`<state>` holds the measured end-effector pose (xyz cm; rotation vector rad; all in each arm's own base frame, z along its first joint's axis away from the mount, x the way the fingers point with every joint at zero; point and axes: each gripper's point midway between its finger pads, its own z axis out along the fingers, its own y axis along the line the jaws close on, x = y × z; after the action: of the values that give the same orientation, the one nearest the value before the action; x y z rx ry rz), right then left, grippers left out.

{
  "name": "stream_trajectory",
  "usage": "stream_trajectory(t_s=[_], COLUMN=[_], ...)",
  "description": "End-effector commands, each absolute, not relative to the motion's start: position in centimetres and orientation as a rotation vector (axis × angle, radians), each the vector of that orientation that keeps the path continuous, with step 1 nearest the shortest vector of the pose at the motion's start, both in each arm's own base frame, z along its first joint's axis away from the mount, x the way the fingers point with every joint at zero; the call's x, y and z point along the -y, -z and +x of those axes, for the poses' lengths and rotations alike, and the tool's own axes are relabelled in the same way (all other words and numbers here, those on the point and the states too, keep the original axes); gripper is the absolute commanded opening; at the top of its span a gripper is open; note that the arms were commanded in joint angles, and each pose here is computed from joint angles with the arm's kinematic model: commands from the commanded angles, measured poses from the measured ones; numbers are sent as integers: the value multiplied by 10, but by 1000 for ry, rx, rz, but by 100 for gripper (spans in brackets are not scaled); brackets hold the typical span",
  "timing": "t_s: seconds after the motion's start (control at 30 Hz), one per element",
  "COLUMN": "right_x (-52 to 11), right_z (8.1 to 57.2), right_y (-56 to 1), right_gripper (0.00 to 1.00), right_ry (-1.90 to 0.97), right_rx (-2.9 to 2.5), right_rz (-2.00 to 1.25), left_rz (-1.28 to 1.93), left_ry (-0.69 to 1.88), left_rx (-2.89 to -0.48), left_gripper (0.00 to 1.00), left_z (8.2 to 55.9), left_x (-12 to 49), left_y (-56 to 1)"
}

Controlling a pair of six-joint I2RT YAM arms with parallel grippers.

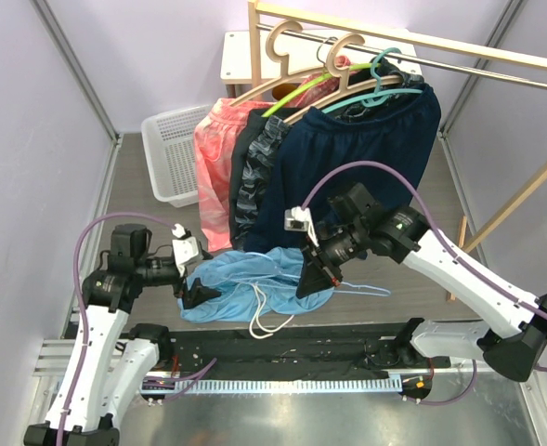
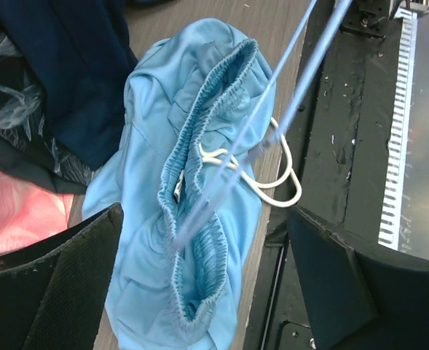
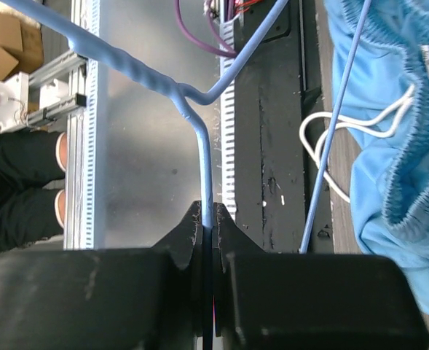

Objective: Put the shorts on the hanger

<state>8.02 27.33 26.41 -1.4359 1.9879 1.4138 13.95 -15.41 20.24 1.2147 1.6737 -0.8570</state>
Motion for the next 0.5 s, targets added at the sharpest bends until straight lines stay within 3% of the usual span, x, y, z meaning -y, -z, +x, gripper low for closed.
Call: stream_trajectory(t_s=[0.0, 0.17, 0.23, 0.27, 0.33, 0.37, 0.4, 0.47], right_x=[-291, -308, -312, -314, -316, -315, -315, -315], right_z=[82, 84, 80, 80, 84, 86, 90, 103], right_y=[-278, -287, -287, -288, -283, -282, -280, -278], right_gripper=[1, 1, 1, 1, 7, 13, 32, 52], right_ry=[-1392, -1413, -1408, -1396, -1357, -1334, -1304, -1202], right_rx=[-1853, -1816, -1797, -1781, -1791, -1793, -1783, -1792], right_rz=[-1498, -1533, -1565, -1580, -1591, -1595, -1603, -1578], left_rz=[1302, 1375, 1380, 1383, 1372, 1356, 1342, 1331], left_ry=[857, 912, 921, 934, 933, 951, 956, 961], left_rx=[-1556, -1565, -1569, -1576, -1587, -1611, -1634, -1667], left_gripper=[86, 84, 73, 63, 50, 34, 22, 0], left_z=[137, 122, 120, 117, 118, 117, 118, 119], left_x=[162, 174, 176, 178, 179, 180, 180, 179], left_y=[-204, -191, -188, -187, -189, -189, -188, -190])
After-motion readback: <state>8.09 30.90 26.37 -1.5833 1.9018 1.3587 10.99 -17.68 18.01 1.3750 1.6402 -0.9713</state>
